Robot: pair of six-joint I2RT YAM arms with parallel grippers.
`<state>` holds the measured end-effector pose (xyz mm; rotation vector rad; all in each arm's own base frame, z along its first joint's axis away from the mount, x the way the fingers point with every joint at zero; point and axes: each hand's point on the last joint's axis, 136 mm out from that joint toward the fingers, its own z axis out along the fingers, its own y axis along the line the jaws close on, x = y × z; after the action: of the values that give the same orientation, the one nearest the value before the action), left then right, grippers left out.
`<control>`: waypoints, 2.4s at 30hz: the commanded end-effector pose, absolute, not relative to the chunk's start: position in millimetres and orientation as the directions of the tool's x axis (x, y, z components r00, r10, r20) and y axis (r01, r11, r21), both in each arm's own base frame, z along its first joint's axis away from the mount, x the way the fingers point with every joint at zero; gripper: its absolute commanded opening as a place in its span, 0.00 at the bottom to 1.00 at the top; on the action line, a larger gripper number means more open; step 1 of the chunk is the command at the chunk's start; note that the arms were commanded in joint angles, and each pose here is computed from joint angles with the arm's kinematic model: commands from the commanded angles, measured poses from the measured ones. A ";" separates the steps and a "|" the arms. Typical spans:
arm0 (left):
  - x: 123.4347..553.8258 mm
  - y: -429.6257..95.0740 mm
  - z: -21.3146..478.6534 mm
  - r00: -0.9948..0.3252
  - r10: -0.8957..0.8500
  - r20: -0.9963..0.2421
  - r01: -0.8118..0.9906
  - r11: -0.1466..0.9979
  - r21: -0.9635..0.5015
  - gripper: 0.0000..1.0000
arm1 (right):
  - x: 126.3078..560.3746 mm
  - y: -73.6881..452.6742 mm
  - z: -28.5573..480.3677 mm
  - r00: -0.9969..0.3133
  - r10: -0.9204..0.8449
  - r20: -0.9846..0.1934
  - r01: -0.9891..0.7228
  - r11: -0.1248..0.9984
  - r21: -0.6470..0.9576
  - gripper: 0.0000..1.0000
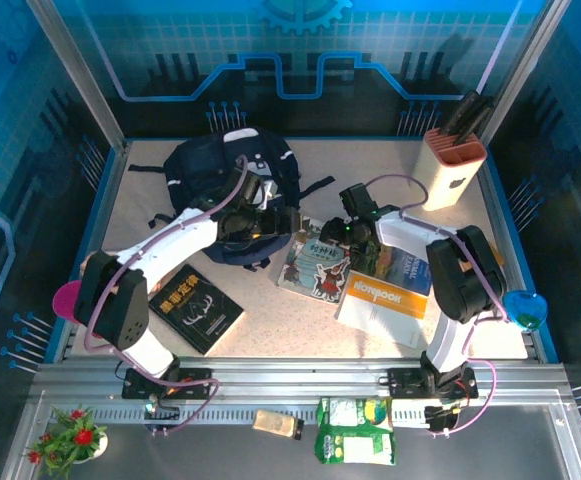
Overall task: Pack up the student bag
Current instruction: Move the book to the center of the table, then pick up the book at the center of the table.
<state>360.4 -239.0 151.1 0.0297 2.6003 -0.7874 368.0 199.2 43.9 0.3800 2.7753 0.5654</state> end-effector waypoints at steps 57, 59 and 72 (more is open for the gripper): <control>372.0 -290.7 13.2 -0.990 -0.099 -0.104 -0.054 0.928 -0.368 0.68 | 392.9 181.6 10.0 -0.924 0.380 -0.033 0.311 0.801 0.511 0.50; 371.0 -299.5 20.7 -0.992 -0.091 -0.087 -0.046 0.907 -0.419 0.66 | 392.6 182.4 9.0 -0.923 0.385 -0.029 0.316 0.796 0.517 0.50; 365.3 -315.0 89.6 -0.996 -0.048 -0.072 0.013 0.736 -0.677 0.41 | 390.7 177.6 7.1 -0.907 0.420 -0.019 0.345 0.769 0.538 0.48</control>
<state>375.7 -294.8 67.6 -0.0913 2.8936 -0.9121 409.6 179.8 28.5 0.5497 2.7534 0.8230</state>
